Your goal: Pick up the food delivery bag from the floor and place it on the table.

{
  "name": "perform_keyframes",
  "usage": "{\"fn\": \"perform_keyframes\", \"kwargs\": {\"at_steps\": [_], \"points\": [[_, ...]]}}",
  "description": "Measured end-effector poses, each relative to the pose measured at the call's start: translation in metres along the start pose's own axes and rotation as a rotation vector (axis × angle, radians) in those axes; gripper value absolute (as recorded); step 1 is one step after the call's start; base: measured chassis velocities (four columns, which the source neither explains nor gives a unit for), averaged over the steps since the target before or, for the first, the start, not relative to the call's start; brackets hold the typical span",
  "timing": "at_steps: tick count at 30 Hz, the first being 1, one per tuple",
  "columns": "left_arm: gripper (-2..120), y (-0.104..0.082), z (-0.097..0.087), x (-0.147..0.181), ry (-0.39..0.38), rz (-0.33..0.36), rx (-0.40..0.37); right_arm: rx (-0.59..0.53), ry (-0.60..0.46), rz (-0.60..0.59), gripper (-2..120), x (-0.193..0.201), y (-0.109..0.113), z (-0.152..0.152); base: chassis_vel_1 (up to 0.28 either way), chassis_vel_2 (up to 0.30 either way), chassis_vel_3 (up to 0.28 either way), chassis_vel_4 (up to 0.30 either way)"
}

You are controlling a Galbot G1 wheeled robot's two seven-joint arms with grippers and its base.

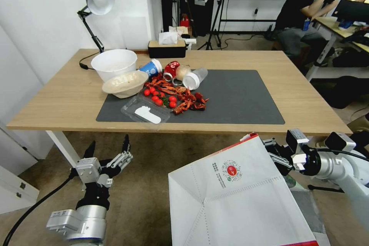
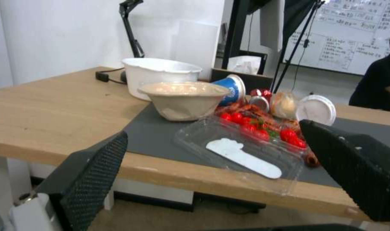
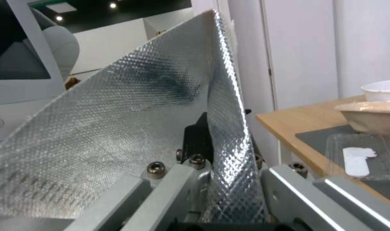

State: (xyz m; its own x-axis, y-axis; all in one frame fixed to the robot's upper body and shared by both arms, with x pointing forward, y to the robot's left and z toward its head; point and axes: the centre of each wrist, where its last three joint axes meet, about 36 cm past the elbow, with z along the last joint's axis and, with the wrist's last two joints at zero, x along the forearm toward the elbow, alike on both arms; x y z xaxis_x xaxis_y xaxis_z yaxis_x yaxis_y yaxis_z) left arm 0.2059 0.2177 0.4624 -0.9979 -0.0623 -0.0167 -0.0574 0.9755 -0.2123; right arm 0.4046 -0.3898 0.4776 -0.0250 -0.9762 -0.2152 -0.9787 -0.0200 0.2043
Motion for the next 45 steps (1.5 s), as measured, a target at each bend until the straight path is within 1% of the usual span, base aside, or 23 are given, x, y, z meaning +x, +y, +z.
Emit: {"fn": "perform_keyframes", "kwargs": {"at_steps": [9,16,28,33,36,42,44,45], "points": [[100,0.001,0.002,0.000,-0.006,0.004,-0.003,-0.002,0.000,0.001,0,0.000,0.001,0.001,0.000,0.000,0.000,0.000],[100,0.002,0.004,-0.001,-0.034,0.007,0.009,-0.002,0.002,0.004,0,0.001,0.002,0.000,0.000,0.000,0.000,0.000],[100,0.003,0.004,0.000,-0.032,0.010,0.006,-0.002,-0.005,0.008,0,0.001,0.003,0.002,0.000,0.000,0.000,0.000],[100,0.002,0.004,0.002,-0.031,0.011,0.006,0.011,-0.017,0.031,0,0.001,0.005,0.001,0.000,0.000,0.000,0.000],[100,0.003,0.002,0.002,-0.034,0.010,0.004,0.031,-0.041,0.054,0,0.002,0.006,-0.004,0.000,0.000,0.000,0.000],[100,0.002,0.003,0.003,-0.031,0.006,0.006,0.053,-0.055,0.079,0,0.005,0.007,-0.016,0.000,0.000,0.000,0.000],[100,0.001,0.003,0.003,-0.031,0.004,0.009,0.068,-0.077,0.100,0,0.005,0.009,-0.031,0.000,0.000,0.000,0.000],[100,0.001,0.003,0.003,-0.031,0.004,0.009,0.068,-0.077,0.100,0,0.005,0.009,-0.031,0.000,0.000,0.000,0.000]]}}
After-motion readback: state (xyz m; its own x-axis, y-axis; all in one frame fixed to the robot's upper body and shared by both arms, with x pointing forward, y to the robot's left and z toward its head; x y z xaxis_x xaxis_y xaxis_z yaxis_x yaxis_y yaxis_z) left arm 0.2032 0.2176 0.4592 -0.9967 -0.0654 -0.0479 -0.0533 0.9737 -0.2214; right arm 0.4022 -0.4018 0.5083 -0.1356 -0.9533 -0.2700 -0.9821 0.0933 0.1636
